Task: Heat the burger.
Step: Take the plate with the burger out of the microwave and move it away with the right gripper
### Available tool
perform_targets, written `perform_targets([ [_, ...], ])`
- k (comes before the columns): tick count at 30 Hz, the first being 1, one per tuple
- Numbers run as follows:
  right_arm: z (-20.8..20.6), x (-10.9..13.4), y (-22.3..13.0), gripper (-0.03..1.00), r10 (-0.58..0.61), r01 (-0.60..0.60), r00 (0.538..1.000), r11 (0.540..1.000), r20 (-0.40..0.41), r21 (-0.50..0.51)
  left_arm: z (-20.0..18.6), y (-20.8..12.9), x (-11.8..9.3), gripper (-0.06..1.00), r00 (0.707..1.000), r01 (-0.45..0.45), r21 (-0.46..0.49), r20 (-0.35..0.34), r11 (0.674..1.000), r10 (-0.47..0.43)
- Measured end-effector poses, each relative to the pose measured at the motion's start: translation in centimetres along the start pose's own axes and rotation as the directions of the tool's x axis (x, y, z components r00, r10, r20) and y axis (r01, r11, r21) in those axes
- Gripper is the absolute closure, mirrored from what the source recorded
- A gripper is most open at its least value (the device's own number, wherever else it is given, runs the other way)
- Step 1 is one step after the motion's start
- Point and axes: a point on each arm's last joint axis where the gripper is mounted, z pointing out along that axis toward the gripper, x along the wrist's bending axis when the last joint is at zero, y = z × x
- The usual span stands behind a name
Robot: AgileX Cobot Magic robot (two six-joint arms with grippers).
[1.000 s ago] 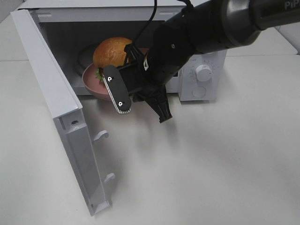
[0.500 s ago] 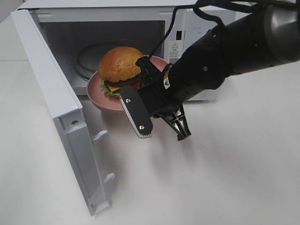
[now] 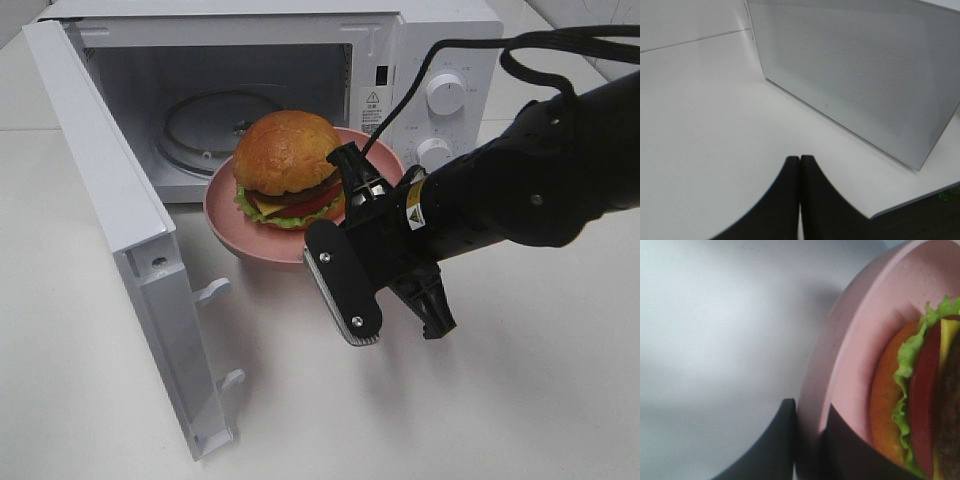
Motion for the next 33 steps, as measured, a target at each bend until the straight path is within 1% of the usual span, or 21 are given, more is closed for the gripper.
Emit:
perform_targets([
  [2,-0.6,0.9,0.0,0.88,-0.012,0.012,1.0,1.0,-0.005,-0.001,0.0,0.0,0.0,0.94,1.0,0.0,0.0,0.0,1.0,0.0],
  [3,-0.6,0.9,0.0,0.88,-0.012,0.012,1.0,1.0,-0.005,-0.001,0.0,0.0,0.0,0.94,1.0,0.0,0.0,0.0,1.0,0.0],
  [4,-1.0,1.5,0.0,0.88,-0.015,0.015,1.0,1.0,-0.012,-0.001,0.0,0.0,0.0,0.94,1.0,0.0,0.0,0.0,1.0,0.0],
  [6,-1.2,1.9,0.0,0.88,-0.016,0.016,1.0,1.0,-0.015,-0.001,0.0,0.0,0.0,0.94,1.0,0.0,0.0,0.0,1.0,0.0],
  [7,-1.6,2.5,0.0,0.88,-0.016,0.016,1.0,1.0,-0.023,-0.001,0.0,0.0,0.0,0.94,1.0,0.0,0.0,0.0,1.0,0.0],
  [13,-2.7,3.8,-0.1,0.88,-0.016,0.016,0.999,1.0,-0.03,-0.001,0.0,0.0,0.0,0.94,1.0,0.0,0.0,0.0,1.0,0.0],
  [14,-3.1,4.5,-0.1,0.88,-0.016,0.016,0.999,1.0,-0.039,-0.001,0.0,0.0,0.0,0.94,1.0,0.0,0.0,0.0,1.0,0.0],
  [15,-3.1,4.5,-0.1,0.88,-0.016,0.016,0.999,1.0,-0.039,-0.001,0.0,0.0,0.0,0.94,1.0,0.0,0.0,0.0,1.0,0.0],
  [17,-3.6,5.6,-0.1,0.88,-0.019,0.019,0.998,1.0,-0.054,-0.001,0.0,0.0,0.0,0.94,1.0,0.0,0.0,0.0,1.0,0.0],
  [18,-3.6,5.6,-0.1,0.88,-0.019,0.019,0.998,1.0,-0.054,-0.001,0.0,0.0,0.0,0.94,1.0,0.0,0.0,0.0,1.0,0.0],
  [19,-3.8,6.4,-0.1,0.88,-0.025,0.025,0.997,1.0,-0.067,-0.001,0.0,0.0,0.0,0.94,1.0,0.0,0.0,0.0,1.0,0.0],
  [20,-3.8,6.4,-0.1,0.88,-0.025,0.025,0.997,1.0,-0.067,-0.001,0.0,0.0,0.0,0.94,1.0,0.0,0.0,0.0,1.0,0.0],
  [21,-4.1,7.2,-0.1,0.88,-0.033,0.033,0.996,0.999,-0.082,0.0,0.0,0.0,0.0,0.94,1.0,0.0,0.0,0.0,1.0,0.0],
  [22,-4.1,7.2,-0.1,0.88,-0.033,0.033,0.996,0.999,-0.082,0.0,0.0,0.0,0.0,0.94,1.0,0.0,0.0,0.0,1.0,0.0],
  [24,-4.4,8.4,-0.1,0.88,-0.036,0.036,0.994,0.999,-0.106,0.0,0.0,0.0,0.0,0.94,1.0,0.0,0.0,0.0,1.0,0.0],
  [25,-4.4,8.4,-0.1,0.88,-0.036,0.036,0.994,0.999,-0.106,0.0,0.0,0.0,0.0,0.94,1.0,0.0,0.0,0.0,1.0,0.0],
  [26,-4.6,8.9,-0.1,0.88,-0.03,0.03,0.993,1.0,-0.114,0.001,0.0,0.0,0.0,0.94,1.0,0.0,0.0,0.0,1.0,0.0],
  [30,-4.7,9.5,-0.1,0.88,-0.002,0.003,0.992,1.0,-0.124,0.004,0.0,0.0,0.0,0.94,1.0,0.0,0.0,0.0,1.0,0.0],
  [31,-4.7,9.9,-0.1,0.88,0.022,-0.021,0.991,1.0,-0.134,0.007,0.0,0.0,0.0,0.94,1.0,0.0,0.0,0.0,1.0,0.0],
  [32,-4.7,9.9,-0.1,0.88,0.022,-0.021,0.991,1.0,-0.134,0.007,0.0,0.0,0.0,0.94,1.0,0.0,0.0,0.0,1.0,0.0],
  [33,-4.7,10.2,-0.1,0.88,0.053,-0.052,0.988,0.999,-0.144,0.012,0.0,0.0,0.0,0.94,1.0,0.0,0.0,0.0,1.0,0.0],
])
